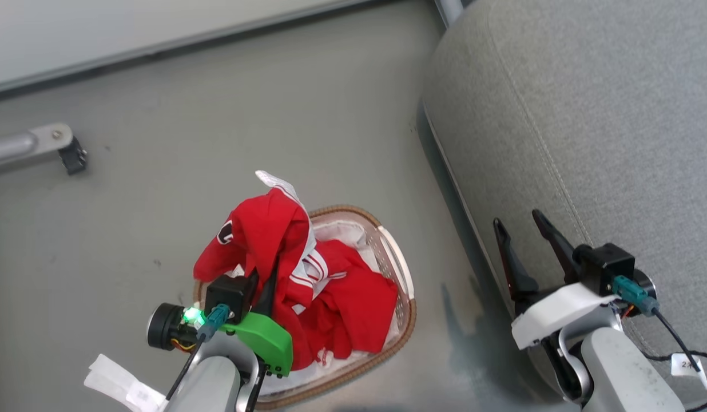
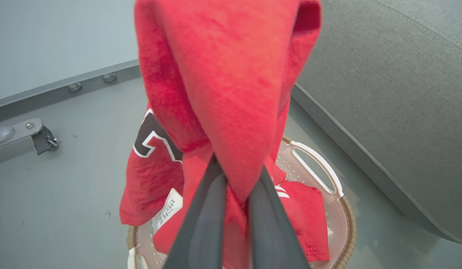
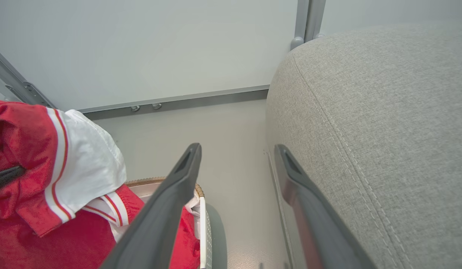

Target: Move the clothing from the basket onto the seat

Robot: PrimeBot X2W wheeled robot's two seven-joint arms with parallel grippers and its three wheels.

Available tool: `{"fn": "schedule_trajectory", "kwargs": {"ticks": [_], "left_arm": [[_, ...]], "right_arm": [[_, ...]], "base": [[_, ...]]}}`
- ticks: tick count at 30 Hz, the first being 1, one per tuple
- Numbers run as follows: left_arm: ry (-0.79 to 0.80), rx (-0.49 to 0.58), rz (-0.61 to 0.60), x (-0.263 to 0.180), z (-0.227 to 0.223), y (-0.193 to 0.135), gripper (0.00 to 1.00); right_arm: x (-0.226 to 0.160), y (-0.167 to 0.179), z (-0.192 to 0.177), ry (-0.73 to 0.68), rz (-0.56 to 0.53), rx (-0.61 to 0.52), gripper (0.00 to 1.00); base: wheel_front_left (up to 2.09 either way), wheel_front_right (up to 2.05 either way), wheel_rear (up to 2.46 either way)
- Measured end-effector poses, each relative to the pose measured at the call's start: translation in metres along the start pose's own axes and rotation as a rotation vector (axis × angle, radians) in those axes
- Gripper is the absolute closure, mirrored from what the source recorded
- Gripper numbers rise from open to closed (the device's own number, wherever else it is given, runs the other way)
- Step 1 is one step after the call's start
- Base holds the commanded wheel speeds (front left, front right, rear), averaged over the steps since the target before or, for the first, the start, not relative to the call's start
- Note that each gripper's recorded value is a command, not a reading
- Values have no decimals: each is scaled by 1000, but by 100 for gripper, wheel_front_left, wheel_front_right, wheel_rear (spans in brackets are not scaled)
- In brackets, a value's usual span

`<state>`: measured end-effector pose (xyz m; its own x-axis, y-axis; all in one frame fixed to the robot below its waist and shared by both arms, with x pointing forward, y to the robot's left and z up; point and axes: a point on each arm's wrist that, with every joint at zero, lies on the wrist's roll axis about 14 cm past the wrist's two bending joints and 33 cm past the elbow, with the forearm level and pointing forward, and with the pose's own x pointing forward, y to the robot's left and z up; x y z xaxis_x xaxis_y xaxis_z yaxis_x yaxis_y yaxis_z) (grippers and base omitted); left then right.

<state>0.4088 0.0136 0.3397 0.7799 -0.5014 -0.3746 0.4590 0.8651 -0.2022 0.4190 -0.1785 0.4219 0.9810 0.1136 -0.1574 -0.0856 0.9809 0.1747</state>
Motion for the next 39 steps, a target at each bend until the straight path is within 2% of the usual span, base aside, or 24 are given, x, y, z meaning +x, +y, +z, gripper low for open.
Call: {"fn": "schedule_trajectory", "kwargs": {"ticks": [10, 17, 25, 28, 30, 34, 39], "left_arm": [[-375, 45, -9, -35, 125, -16, 100], [-588, 77, -52, -68, 193, -39, 100], [-651, 90, -76, -87, 212, -55, 100], [-651, 90, -85, -88, 212, -59, 100], [-645, 84, -88, -87, 210, -59, 100], [-634, 67, -83, -86, 206, -58, 100], [-610, 58, -90, -84, 198, -60, 100]], "right_arm": [[-28, 19, 18, -52, 37, 4, 0], [-42, 36, 24, -75, 77, 5, 0], [-54, 76, 25, -83, 192, -16, 0], [-58, 108, 26, -84, 296, -21, 0], [-61, 140, 27, -85, 402, -19, 0], [-65, 187, 44, -118, 557, 24, 0], [-64, 219, 62, -147, 676, 30, 0]], "base": [[0, 0, 0], [0, 0, 0], [0, 0, 0], [0, 0, 0], [0, 0, 0], [0, 0, 0], [0, 0, 0]]}}
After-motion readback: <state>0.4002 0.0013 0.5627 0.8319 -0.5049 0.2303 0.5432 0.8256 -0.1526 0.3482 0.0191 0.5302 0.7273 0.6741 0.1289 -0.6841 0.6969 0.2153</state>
